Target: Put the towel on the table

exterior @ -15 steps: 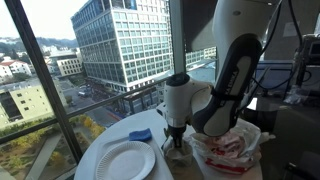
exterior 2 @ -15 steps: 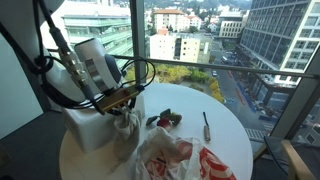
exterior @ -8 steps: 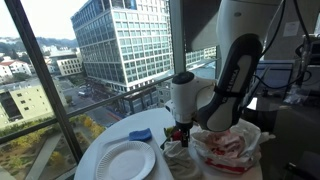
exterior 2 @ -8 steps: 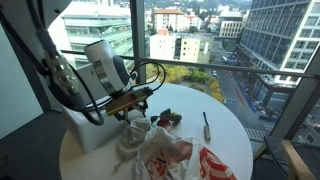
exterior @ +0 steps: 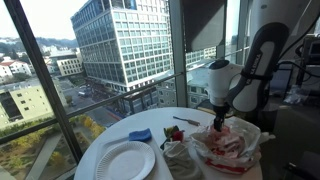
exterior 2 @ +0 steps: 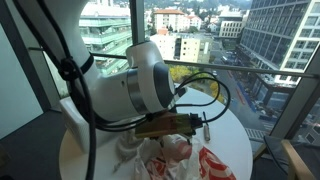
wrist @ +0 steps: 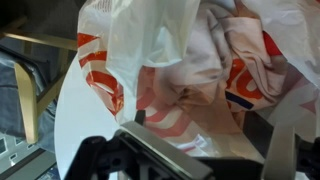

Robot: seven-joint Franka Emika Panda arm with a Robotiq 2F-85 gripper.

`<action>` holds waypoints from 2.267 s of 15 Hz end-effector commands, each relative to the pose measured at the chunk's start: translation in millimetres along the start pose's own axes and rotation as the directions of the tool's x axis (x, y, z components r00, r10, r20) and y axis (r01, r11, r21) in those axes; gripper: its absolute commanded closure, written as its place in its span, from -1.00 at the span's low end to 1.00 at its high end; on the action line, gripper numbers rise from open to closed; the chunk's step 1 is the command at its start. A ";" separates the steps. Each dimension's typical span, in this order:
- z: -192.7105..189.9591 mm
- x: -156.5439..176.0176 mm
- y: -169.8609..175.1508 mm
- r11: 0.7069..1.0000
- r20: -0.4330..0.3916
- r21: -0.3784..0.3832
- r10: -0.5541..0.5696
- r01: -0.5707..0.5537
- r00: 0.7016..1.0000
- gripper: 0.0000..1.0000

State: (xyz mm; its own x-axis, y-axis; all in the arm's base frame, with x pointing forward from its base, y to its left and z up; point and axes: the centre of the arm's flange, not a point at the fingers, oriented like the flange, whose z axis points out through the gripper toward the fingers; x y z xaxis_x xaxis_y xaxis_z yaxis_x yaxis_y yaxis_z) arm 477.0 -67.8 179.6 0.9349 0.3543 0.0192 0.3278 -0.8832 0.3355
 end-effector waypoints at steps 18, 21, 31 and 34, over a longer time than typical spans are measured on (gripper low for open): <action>65.5 -9.4 -31.7 0.840 0.143 0.053 0.529 -0.540 0.837 -1.00; 79.8 -0.2 -41.3 0.848 0.134 0.041 0.520 -0.529 0.843 -1.00; 106.9 2.4 -21.4 0.866 0.073 -0.127 0.495 -0.484 0.866 -1.00; 110.7 -20.3 -22.6 0.846 0.128 -0.112 0.532 -0.521 0.837 -0.50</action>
State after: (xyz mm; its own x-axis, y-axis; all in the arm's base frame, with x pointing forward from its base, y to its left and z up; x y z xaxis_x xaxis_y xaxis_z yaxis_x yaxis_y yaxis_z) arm 483.0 -84.7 68.2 0.9817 -0.1681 0.0897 -0.1899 -0.8998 0.3928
